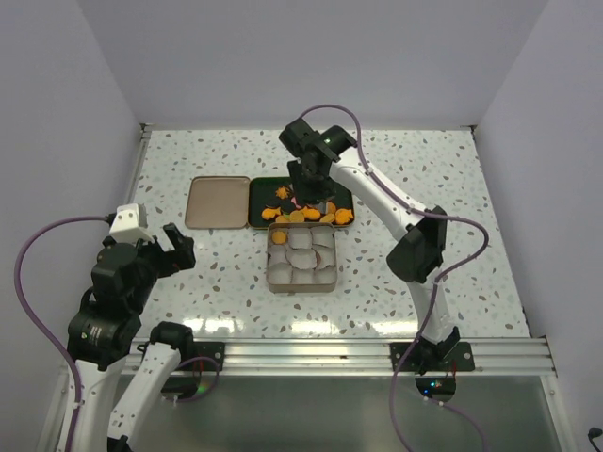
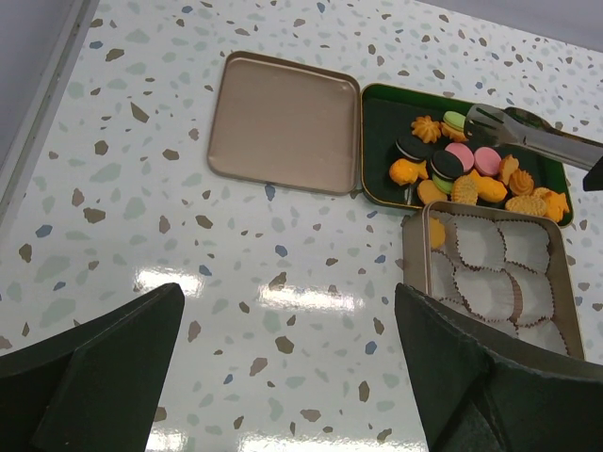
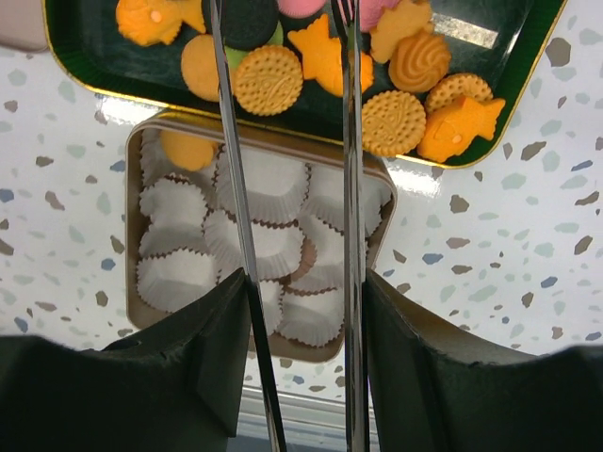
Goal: Pack the cookies
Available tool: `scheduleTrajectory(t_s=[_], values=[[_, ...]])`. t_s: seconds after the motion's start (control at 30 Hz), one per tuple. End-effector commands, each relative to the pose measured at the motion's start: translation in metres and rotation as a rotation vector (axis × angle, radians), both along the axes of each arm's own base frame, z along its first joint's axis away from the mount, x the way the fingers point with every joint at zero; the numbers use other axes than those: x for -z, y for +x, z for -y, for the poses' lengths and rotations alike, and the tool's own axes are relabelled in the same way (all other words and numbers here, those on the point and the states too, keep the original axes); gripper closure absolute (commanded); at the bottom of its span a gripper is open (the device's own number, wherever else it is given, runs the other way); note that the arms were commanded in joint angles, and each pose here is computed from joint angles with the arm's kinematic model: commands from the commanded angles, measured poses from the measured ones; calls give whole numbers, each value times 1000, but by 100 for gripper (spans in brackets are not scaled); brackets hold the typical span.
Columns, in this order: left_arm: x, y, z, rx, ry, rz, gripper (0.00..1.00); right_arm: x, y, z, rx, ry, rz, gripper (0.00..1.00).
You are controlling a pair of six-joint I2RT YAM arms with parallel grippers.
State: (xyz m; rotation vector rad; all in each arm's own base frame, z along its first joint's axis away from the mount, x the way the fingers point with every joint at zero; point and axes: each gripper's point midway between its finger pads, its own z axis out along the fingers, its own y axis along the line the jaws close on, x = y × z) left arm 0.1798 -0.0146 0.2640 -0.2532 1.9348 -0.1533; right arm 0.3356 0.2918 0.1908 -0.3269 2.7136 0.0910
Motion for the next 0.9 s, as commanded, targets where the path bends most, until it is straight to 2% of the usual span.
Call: scheduleTrajectory(t_s=[0.0,0.4,0.87], values=[[-7,5,4,30,12,36,0,-15,16,9,6,-27,59,49],[-6,5,6,41,8,35,0,22,48,8,60,-24,23,48],[-3,8,12,76,10,20,0,64,63,-22,85,40,-35,48]])
